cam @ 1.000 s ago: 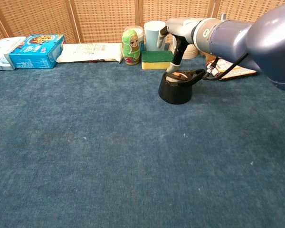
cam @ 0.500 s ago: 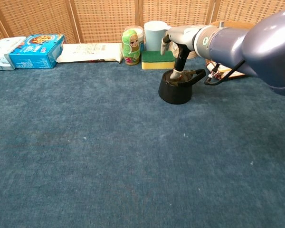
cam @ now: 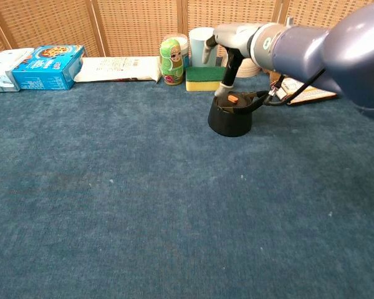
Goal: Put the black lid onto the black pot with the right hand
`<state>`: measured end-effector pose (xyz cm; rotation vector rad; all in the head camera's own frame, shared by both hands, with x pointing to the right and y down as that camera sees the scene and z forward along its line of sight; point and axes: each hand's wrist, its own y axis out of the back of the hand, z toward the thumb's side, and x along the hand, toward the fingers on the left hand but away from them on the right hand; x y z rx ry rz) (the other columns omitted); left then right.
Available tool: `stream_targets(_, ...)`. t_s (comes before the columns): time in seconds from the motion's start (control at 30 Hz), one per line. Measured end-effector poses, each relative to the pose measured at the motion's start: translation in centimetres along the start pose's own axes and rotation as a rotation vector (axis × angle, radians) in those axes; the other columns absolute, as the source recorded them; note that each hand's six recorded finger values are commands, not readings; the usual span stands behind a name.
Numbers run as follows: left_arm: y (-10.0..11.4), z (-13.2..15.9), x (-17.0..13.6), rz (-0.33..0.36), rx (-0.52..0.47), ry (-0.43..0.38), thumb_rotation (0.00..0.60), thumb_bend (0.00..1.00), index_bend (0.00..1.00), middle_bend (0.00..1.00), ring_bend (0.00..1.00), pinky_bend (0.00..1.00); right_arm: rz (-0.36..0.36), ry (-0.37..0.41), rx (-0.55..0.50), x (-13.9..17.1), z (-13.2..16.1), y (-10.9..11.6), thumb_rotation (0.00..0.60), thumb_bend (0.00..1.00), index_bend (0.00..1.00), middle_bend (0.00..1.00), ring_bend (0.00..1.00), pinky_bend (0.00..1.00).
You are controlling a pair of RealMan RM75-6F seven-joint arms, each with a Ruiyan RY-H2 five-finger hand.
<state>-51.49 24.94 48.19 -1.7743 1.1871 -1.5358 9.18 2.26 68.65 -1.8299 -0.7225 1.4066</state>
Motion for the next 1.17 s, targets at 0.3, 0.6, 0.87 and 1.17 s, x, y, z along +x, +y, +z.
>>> stream_targets(0.3,0.0,0.2,-0.2,-0.004,0.000,-0.018,0.600,0.14,0.00,0.00,0.00,0.05,-0.100,0.089,-0.014,3.9,-0.5,3.8,0.600,0.03,0.19,0.08,0.08,0.00)
stream_targets(0.6,-0.2,0.5,-0.6,-0.011,0.007,-0.044,0.600,0.14,0.00,0.00,0.00,0.05,-0.324,0.122,-0.036,9.6,-4.9,7.7,0.600,0.03,0.17,0.08,0.07,0.00)
stream_targets(0.87,-0.2,0.5,-0.9,-0.009,0.010,-0.054,0.600,0.14,0.00,0.00,0.00,0.05,-0.444,0.020,-0.023,15.8,-11.4,8.4,0.600,0.04,0.17,0.08,0.07,0.00)
stream_targets(1.17,-0.3,0.8,-1.3,-0.006,0.018,-0.071,0.600,0.14,0.00,0.00,0.00,0.05,-0.475,-0.095,0.034,20.1,-16.2,7.7,0.600,0.04,0.17,0.07,0.06,0.00)
